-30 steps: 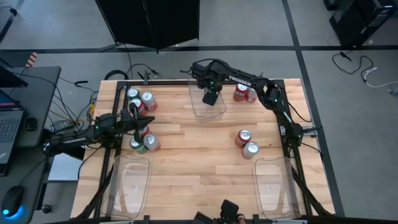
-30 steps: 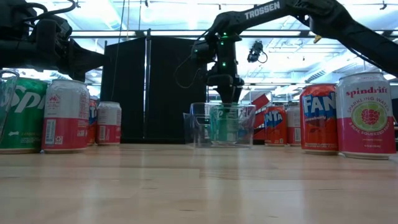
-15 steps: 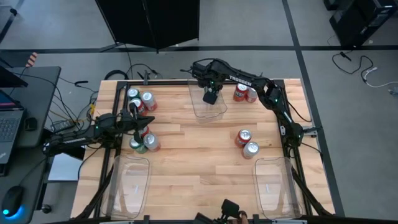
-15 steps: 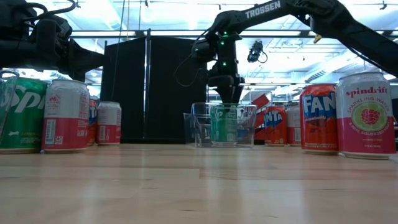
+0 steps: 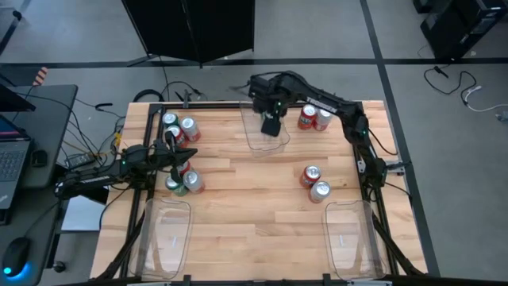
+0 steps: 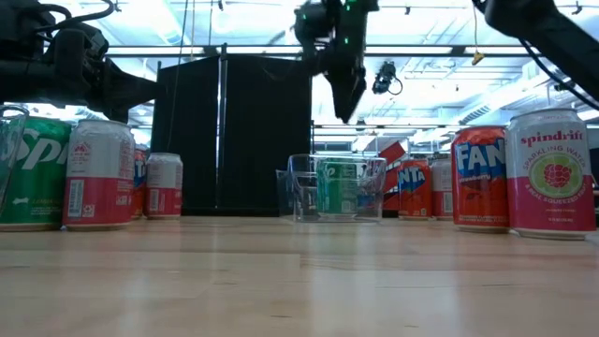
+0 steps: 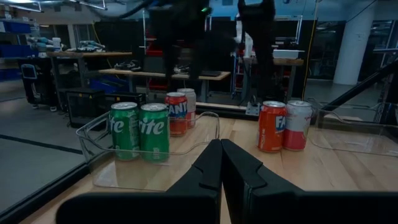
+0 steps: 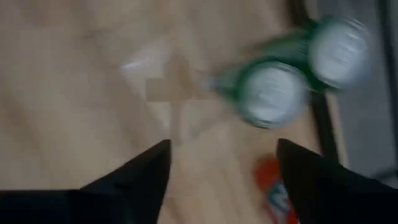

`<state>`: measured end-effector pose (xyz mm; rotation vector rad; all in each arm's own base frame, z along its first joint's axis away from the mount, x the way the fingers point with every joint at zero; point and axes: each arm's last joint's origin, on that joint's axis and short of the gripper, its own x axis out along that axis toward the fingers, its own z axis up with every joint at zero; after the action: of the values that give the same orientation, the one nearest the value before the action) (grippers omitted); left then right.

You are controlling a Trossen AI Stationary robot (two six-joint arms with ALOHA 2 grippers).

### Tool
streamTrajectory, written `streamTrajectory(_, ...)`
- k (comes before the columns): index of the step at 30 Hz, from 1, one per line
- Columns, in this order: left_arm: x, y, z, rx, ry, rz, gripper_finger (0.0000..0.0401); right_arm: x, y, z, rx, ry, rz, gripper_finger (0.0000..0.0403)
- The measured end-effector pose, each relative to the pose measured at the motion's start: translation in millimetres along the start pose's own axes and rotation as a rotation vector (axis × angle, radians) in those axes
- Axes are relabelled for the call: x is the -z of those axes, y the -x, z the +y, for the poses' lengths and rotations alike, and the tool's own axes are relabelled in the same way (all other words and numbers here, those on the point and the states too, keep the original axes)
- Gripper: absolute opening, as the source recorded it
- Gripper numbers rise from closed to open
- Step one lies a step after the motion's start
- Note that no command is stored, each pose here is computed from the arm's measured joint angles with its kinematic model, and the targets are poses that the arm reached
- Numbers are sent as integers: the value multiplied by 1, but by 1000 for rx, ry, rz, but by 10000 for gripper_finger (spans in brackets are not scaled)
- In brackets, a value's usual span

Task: Sort soda cans
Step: Adjust the top transparent bin on the table, then put the bottom right pink and white soda can into the bottom right transparent bin

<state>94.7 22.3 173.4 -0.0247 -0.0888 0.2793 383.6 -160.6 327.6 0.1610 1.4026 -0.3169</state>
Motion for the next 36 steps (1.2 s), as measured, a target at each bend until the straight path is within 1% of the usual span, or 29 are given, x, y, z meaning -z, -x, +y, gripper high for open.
streamTrajectory(2, 0, 0, 0, 0, 0, 0, 11, 0, 3, 17, -61, 87, -12, 208)
streamTrajectory(6, 0, 0, 0, 0, 0, 0, 11, 1, -3, 47, -191, 259, 3, 89)
streamTrajectory(8, 0, 0, 0, 0, 0, 1, 11, 2, -14, 56, -211, 308, 37, 31)
streamTrajectory(9, 0, 0, 0, 0, 0, 0, 11, 3, -20, 59, -213, 323, 56, 16)
streamTrajectory(10, 0, 0, 0, 0, 0, 0, 11, 4, -26, 61, -205, 330, 72, 12)
streamTrajectory(12, 0, 0, 0, 0, 0, 0, 11, 4, -37, 64, -161, 338, 89, 20)
streamTrajectory(14, 0, 0, 0, 0, 0, 0, 11, 6, -48, 66, -143, 345, 112, 23)
streamTrajectory(19, 0, 0, 0, 0, -2, 0, 11, 6, -70, 65, -122, 351, 118, 3)
streamTrajectory(22, 0, 0, 0, 0, -25, 0, 11, 4, -73, 62, -117, 342, 84, 5)
streamTrajectory(26, 0, 0, 0, 0, -26, 0, 11, -6, -75, 60, -110, 323, -5, 1)
streamTrajectory(29, 0, 0, 0, 0, -66, 0, 11, -14, -77, 59, -93, 311, -78, 2)
streamTrajectory(32, 0, 0, 0, 0, -78, 0, 11, -18, -80, 56, -78, 303, -114, 1)
streamTrajectory(34, 0, 0, 0, 0, -78, 0, 11, -20, -72, 57, -76, 306, -125, 1)
streamTrajectory(36, 0, 0, 0, 0, -75, 0, 11, -18, -54, 62, -52, 305, -129, 0)
